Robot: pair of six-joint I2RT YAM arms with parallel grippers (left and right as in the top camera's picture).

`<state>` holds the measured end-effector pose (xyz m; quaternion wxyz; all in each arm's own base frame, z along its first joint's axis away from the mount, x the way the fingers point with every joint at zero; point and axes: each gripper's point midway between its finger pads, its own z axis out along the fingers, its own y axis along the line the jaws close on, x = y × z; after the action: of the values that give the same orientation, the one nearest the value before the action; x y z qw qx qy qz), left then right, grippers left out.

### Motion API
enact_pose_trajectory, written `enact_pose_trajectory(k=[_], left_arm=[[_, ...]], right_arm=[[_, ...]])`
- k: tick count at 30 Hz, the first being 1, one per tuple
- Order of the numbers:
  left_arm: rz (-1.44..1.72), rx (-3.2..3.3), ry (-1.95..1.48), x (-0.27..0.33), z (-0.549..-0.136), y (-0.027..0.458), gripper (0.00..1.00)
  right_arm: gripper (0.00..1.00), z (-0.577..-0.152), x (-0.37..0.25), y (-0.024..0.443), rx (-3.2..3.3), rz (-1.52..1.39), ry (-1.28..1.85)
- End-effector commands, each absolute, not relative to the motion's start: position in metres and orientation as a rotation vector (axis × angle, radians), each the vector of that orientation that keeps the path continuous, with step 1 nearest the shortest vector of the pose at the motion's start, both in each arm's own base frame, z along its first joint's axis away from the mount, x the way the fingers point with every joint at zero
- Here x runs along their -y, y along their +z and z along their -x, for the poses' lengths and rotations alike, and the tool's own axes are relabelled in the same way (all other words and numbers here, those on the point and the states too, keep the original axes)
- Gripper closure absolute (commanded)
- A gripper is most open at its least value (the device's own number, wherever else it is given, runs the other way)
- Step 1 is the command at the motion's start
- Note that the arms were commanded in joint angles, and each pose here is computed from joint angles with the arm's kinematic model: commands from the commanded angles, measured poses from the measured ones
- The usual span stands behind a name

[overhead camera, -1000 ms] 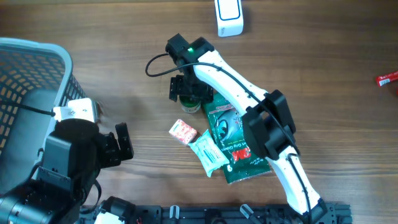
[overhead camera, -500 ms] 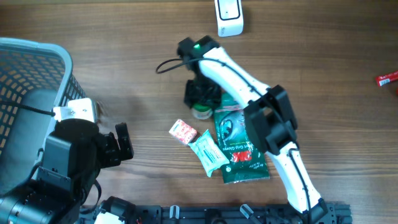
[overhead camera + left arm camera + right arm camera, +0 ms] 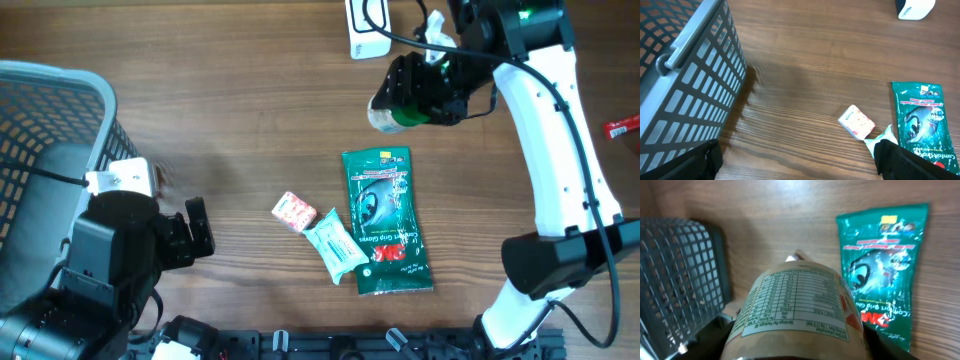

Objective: Scan the item barcode
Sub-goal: 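Reach the right gripper to the green-lid jar and grasp it, then lift the green-lid jar with the right gripper to the scanner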

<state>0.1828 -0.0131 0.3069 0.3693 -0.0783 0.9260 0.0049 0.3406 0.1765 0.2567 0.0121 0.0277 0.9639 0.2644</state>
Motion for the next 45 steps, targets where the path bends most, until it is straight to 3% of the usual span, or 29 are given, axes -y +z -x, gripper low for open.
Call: enact_pose_trajectory(k=[1,7,13,19,22,28,32,37,41,45], left_arm=[[0.215,-2.375,0.004,0.013,-0.183,0.307,0.00],[0.215,-2.375,0.004,0.013,-0.183,0.307,0.00],[0.215,-2.375,0.004,0.013,-0.183,0.307,0.00],[0.215,-2.375,0.004,0.013,-0.183,0.307,0.00],[0.215,-2.375,0.004,0.013,-0.183,0.307,0.00],[0.215,-2.375,0.004,0.013,-0.183,0.307,0.00],[0.215,-2.375,0.004,0.013,-0.183,0.307,0.00],[0.215,-2.375,0.004,0.013,-0.183,0.307,0.00],[0.215,-2.375,0.004,0.013,-0.183,0.307,0.00],[0.215,-2.375,0.004,0.013,-0.183,0.307,0.00]], right_arm=[[0.36,-0.318,-0.195,0.237,-3.106,-0.058,0.986],[0.37,-0.266,-0.222,0.207,-3.243,-0.094,1.464],[0.37,-0.229,-0.224,0.198,-3.287,-0.186,1.659],[0.38,-0.220,-0.220,0.213,-3.241,-0.117,1.625],[0.49,-0.222,-0.205,0.196,-3.302,-0.060,1.384],[0.49,-0.288,-0.186,0.184,-3.115,-0.023,1.019],[0.44,-0.371,-0.162,0.219,-2.795,0.040,0.679],[0.36,-0.454,-0.165,0.259,-2.388,0.248,0.527],[0.41,-0.501,-0.168,0.287,-2.149,0.342,0.426],[0.41,-0.549,-0.166,0.274,-2.024,0.379,0.289]])
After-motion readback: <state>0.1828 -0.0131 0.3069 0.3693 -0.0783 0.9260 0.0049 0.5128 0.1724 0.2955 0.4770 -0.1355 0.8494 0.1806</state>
